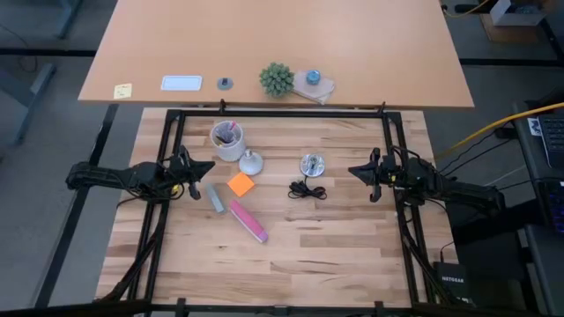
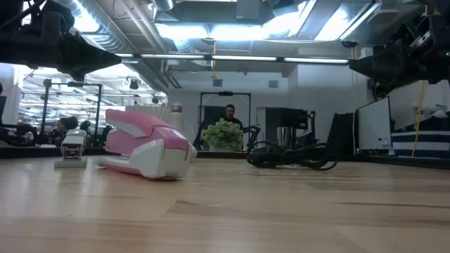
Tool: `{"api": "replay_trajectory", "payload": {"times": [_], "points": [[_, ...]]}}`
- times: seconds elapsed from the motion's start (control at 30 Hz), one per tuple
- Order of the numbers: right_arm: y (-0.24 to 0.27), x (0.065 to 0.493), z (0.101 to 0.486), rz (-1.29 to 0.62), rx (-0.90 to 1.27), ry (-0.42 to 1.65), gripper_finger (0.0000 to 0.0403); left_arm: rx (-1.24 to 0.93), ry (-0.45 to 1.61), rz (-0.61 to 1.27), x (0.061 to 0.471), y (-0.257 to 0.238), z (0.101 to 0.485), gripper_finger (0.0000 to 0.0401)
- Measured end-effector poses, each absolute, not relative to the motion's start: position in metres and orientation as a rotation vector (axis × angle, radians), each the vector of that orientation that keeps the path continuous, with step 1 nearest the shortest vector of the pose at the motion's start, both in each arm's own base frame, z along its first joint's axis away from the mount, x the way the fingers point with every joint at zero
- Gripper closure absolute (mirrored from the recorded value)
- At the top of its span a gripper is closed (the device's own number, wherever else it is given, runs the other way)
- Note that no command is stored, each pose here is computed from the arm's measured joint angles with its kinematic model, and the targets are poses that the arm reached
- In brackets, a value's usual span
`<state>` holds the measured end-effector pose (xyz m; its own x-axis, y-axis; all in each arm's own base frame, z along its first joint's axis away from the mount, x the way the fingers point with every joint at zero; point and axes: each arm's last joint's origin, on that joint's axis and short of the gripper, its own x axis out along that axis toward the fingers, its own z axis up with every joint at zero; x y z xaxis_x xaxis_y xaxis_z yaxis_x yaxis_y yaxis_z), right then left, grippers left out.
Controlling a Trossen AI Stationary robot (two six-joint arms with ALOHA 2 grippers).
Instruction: Screw lightbulb
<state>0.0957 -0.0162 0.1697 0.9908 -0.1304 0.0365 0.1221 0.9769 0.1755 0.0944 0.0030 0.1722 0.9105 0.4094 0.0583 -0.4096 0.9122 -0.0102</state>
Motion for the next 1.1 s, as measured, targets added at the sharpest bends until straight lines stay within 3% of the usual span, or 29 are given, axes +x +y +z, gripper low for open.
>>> {"api": "replay_trajectory", "payload": {"times": [0.17,0.6,0.8,1.1], "points": [[-0.016,0.096,0.171,-0.125,0.172,-0.062,0.0397,0.03,-0.054,0.423,0.094,0.003,0.172,0.0401],[-0.016,0.096,0.172,-0.124,0.171,-0.075,0.0397,-0.298,-0.29,0.373,0.092,0.003,0.19,0.0401],[-0.016,0.096,0.172,-0.124,0.171,-0.075,0.0397,-0.457,-0.238,0.237,0.099,-0.001,0.185,0.0401],[-0.016,0.096,0.172,-0.123,0.183,-0.076,0.0397,-0.456,-0.195,0.155,0.123,-0.007,0.184,0.0401]]}}
